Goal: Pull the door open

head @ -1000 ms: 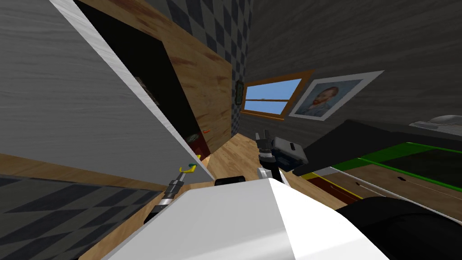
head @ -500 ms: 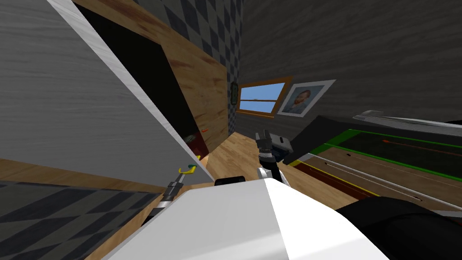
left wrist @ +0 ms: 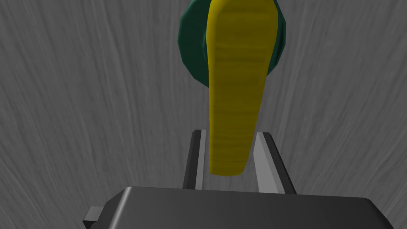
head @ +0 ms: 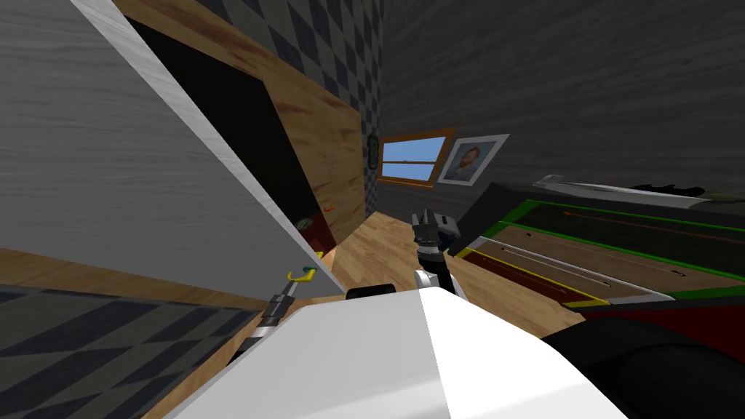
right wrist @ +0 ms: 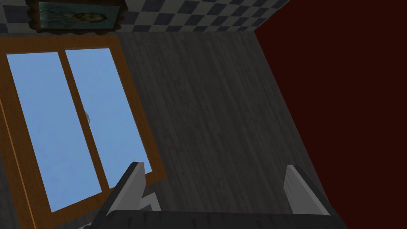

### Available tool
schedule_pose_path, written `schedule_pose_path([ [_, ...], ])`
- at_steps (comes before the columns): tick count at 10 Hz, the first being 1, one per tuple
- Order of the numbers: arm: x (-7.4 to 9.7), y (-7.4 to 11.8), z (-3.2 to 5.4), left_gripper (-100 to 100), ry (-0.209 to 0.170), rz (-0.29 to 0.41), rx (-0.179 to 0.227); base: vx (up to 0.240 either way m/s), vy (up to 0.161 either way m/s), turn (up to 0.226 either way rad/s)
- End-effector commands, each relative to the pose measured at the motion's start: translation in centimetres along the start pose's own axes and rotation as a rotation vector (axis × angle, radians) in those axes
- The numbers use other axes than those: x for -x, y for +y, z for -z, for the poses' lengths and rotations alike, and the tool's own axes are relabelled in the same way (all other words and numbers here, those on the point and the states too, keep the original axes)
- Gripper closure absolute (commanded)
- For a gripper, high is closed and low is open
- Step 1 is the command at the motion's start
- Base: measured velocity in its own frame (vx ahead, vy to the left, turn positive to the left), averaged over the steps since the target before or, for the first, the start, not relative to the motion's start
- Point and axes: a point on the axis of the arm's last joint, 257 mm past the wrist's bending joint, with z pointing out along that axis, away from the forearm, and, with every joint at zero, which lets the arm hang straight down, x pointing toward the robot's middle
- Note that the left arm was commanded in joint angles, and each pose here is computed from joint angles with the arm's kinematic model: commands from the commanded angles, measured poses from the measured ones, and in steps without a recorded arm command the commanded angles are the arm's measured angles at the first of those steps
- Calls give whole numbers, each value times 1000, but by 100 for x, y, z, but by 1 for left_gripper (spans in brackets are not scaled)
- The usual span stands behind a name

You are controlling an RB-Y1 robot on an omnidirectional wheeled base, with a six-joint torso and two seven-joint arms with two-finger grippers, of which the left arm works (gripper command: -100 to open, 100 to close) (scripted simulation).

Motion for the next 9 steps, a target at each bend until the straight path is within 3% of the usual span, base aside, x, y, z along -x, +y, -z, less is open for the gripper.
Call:
schedule_pose_path([
  [1, -42, 0, -8, 100, 8, 5, -4, -204, 51, -186],
  [9, -92, 5, -7, 100, 20, 10, -8, -204, 63, -166],
])
